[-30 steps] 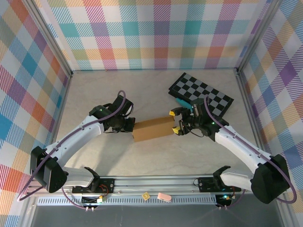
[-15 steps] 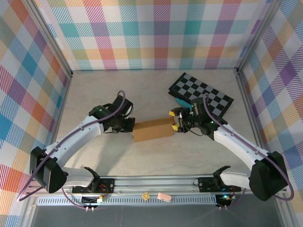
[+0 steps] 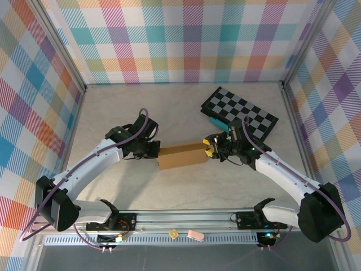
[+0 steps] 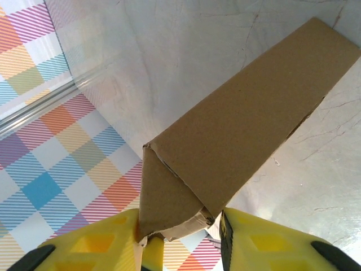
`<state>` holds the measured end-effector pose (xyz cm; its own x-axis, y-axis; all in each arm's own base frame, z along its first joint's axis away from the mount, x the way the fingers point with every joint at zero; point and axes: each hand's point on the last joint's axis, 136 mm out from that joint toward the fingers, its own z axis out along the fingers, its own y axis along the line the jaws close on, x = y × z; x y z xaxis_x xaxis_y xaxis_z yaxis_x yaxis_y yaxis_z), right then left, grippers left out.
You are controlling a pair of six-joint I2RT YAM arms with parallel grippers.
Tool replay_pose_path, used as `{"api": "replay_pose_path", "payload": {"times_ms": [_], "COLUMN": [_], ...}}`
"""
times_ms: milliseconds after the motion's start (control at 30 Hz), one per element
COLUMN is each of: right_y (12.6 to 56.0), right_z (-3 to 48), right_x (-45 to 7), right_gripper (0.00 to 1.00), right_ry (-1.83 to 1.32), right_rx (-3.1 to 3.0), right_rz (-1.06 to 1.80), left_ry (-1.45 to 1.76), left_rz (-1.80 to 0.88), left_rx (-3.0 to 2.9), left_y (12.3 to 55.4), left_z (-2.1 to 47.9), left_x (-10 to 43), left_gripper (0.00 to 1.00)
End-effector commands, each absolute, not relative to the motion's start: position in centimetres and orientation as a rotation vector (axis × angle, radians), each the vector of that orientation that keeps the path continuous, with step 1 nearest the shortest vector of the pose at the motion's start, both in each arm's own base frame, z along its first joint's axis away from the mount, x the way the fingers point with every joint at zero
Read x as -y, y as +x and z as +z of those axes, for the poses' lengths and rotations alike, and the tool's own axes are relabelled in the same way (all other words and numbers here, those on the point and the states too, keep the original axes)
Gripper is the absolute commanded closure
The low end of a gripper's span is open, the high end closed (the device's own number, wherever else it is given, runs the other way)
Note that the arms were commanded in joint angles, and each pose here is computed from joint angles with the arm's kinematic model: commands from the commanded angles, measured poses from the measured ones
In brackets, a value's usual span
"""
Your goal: Fold the paper box
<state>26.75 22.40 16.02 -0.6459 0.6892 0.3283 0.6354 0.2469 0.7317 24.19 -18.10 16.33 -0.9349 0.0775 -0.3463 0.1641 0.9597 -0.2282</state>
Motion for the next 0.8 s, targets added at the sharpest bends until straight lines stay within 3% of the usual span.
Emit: {"api": "replay_pose_path", "payload": {"times_ms": [0,200,367,533,767], "right_y": [26.6,26.6,26.4,26.6,26.7], "right_z": [15.0,14.6,13.9,13.7,13.5], "right_x": [-21.9,-21.8,-21.7,-21.8,-21.9], "right_gripper": [0.63,0.66,0.67,0.68,0.70], "right_ry": [1.290,1.260,1.263,1.264,1.266], "right_rx": [-2.459,-2.494,-2.512,-2.518,-2.526], "right_rz": [1.333,1.294,1.264,1.255,1.254], "left_ry": [0.125,-0.205,-0.714,-1.242,-1.641], "left_rz": [-0.375,-0.594,-0.802,-0.995,-1.071], "left_rx": [-2.831,-2.738,-2.580,-2.334,-2.140], "left_y": [22.3,22.1,22.0,22.6,23.7], "left_z": [16.6,20.7,22.8,22.0,21.0], "left_x": [17.6,18.2,17.2,16.5,16.7], "left_gripper": [0.82,0.69,0.53,0.51,0.43]}}
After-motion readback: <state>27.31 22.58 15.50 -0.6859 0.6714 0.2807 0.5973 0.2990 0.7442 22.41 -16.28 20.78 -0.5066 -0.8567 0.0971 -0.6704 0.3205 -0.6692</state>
